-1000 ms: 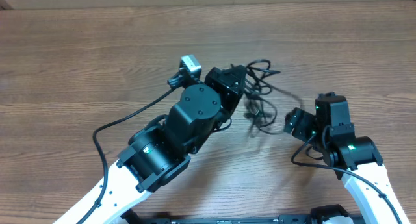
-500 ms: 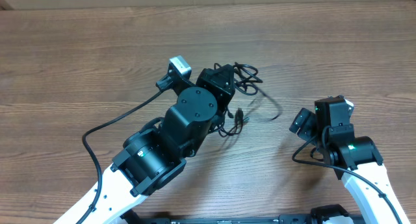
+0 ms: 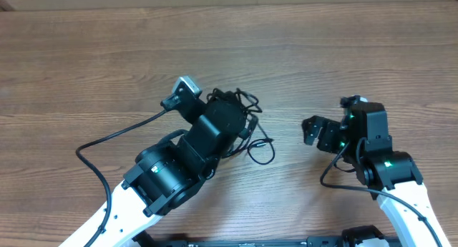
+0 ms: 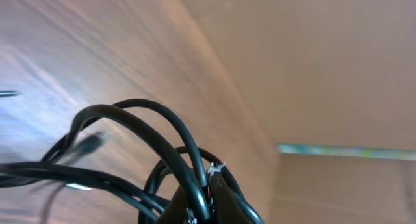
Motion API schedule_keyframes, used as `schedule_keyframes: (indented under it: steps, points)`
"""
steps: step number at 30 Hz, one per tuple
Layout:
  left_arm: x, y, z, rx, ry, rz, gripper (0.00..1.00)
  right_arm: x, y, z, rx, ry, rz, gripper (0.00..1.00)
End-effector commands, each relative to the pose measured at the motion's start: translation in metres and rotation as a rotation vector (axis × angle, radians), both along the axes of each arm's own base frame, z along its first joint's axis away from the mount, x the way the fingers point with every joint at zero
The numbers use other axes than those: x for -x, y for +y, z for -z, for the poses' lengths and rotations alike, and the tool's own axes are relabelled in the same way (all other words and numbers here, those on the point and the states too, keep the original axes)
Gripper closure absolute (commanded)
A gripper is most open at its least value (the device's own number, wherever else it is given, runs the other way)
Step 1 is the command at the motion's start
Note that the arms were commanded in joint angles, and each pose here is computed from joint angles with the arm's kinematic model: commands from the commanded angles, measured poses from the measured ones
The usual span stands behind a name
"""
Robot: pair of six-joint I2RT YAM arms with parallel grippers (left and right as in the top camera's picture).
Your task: Untangle cables
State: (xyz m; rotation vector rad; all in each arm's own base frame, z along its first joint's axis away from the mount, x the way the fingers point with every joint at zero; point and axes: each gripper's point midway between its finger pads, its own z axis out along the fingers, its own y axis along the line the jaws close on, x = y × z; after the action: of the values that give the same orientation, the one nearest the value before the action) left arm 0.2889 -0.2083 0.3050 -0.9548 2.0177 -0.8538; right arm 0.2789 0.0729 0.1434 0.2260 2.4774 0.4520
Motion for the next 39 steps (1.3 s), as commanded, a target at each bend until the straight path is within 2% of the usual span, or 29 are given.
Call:
schedule_keyframes:
  steps: [1,5,12,16,24,31,39]
  points:
    - [0.000,0.011,-0.001,-0.098,-0.012,0.006,0.96,0.005,0.030,-0.026,-0.108,-0.089,-0.176,0.00]
    - [0.004,0.009,0.017,-0.199,0.030,0.071,0.96,0.008,0.048,-0.050,-0.197,-0.165,-0.262,0.00]
    - [0.003,-0.001,0.022,-0.258,0.025,0.157,0.96,0.016,0.059,-0.075,-0.254,-0.247,-0.327,0.00]
    - [-0.004,-0.009,0.009,-0.322,-0.065,0.227,0.96,0.020,0.063,-0.083,-0.274,-0.273,-0.353,0.00]
    - [-0.004,-0.036,-0.009,-0.622,-0.289,0.553,0.96,0.022,0.071,-0.094,-0.315,-0.308,-0.405,0.00]
    - [-0.003,-0.038,-0.010,-0.686,-0.323,0.609,0.96,0.026,0.082,-0.108,-0.366,-0.352,-0.475,0.00]
    - [0.009,-0.063,-0.015,-0.796,-0.476,0.846,0.96,0.026,0.082,-0.107,-0.365,-0.350,-0.474,0.00]
